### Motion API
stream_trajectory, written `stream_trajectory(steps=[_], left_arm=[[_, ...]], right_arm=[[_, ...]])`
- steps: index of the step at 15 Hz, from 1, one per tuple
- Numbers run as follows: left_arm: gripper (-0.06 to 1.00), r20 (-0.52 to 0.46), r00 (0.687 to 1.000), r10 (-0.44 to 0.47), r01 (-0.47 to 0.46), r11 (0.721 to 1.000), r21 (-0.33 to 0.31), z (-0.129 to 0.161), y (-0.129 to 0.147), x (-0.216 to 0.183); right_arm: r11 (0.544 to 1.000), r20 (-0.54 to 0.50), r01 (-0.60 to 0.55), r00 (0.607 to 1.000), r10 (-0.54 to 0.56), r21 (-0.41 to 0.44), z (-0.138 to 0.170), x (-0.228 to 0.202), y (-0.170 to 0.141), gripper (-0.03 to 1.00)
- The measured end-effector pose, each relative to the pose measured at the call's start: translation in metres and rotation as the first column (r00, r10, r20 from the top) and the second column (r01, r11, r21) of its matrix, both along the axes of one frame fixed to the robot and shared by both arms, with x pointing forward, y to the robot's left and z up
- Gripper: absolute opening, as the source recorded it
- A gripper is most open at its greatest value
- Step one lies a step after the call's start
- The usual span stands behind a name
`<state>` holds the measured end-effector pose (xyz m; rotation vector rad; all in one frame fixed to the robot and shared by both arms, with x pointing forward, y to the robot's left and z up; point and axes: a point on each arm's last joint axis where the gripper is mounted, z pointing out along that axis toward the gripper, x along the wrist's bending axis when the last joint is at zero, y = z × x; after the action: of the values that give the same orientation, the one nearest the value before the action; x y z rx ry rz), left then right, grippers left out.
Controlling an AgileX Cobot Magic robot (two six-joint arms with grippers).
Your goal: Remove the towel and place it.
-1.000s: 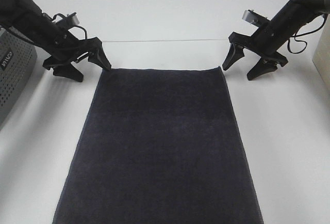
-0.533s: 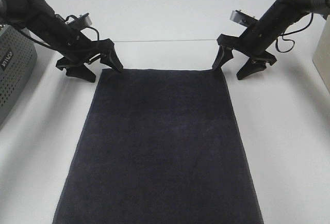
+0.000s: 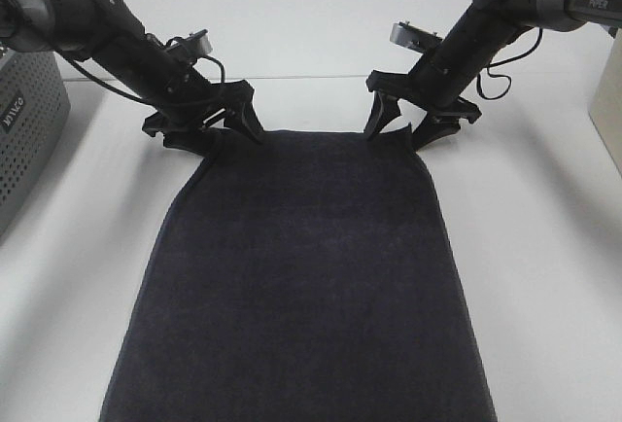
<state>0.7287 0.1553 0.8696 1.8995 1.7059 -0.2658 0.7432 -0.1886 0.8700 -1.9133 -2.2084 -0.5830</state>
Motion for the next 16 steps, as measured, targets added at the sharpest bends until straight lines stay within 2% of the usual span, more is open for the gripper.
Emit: stream_trajectory(steps=[3, 5, 7, 9, 10, 11, 16], left_arm=[[0.69, -0.005, 1.000, 0.002, -0.002, 1.000, 0.000, -0.002, 0.000, 0.000], [0.58, -0.009, 1.000, 0.001, -0.001, 1.000, 0.004, -0.004, 0.000, 0.000], [0.37, -0.016, 1.000, 0.005, -0.005, 1.000, 0.005, -0.007, 0.000, -0.001], [0.15, -0.014, 1.000, 0.001, -0.001, 1.000, 0.021, -0.011, 0.002, -0.001], [0.05, -0.004, 1.000, -0.005, 0.005, 1.000, 0.030, -0.012, 0.002, 0.000], [0.02, 0.010, 1.000, -0.015, 0.014, 0.999, 0.037, -0.012, 0.002, 0.001], [0.01, 0.082, 0.994, -0.068, 0.062, 0.996, 0.068, -0.011, 0.003, 0.004]], right_arm=[[1.000, 0.029, 0.006, 1.000, -0.006, -0.026, -0.003, 0.003, -0.002, 0.57], [0.999, 0.054, 0.013, 0.999, -0.011, -0.050, -0.003, 0.005, -0.004, 0.42], [0.997, 0.073, 0.014, 0.997, -0.008, -0.076, -0.005, 0.007, -0.007, 0.18], [0.996, 0.079, 0.015, 0.997, -0.008, -0.084, -0.007, 0.007, -0.007, 0.03], [0.996, 0.080, 0.015, 0.997, -0.009, -0.084, -0.007, 0.008, -0.007, 0.01], [0.996, 0.080, 0.015, 0.997, -0.009, -0.084, -0.007, 0.008, -0.007, 0.01], [0.996, 0.110, 0.021, 0.994, -0.011, -0.090, -0.004, 0.011, -0.008, 0.01]])
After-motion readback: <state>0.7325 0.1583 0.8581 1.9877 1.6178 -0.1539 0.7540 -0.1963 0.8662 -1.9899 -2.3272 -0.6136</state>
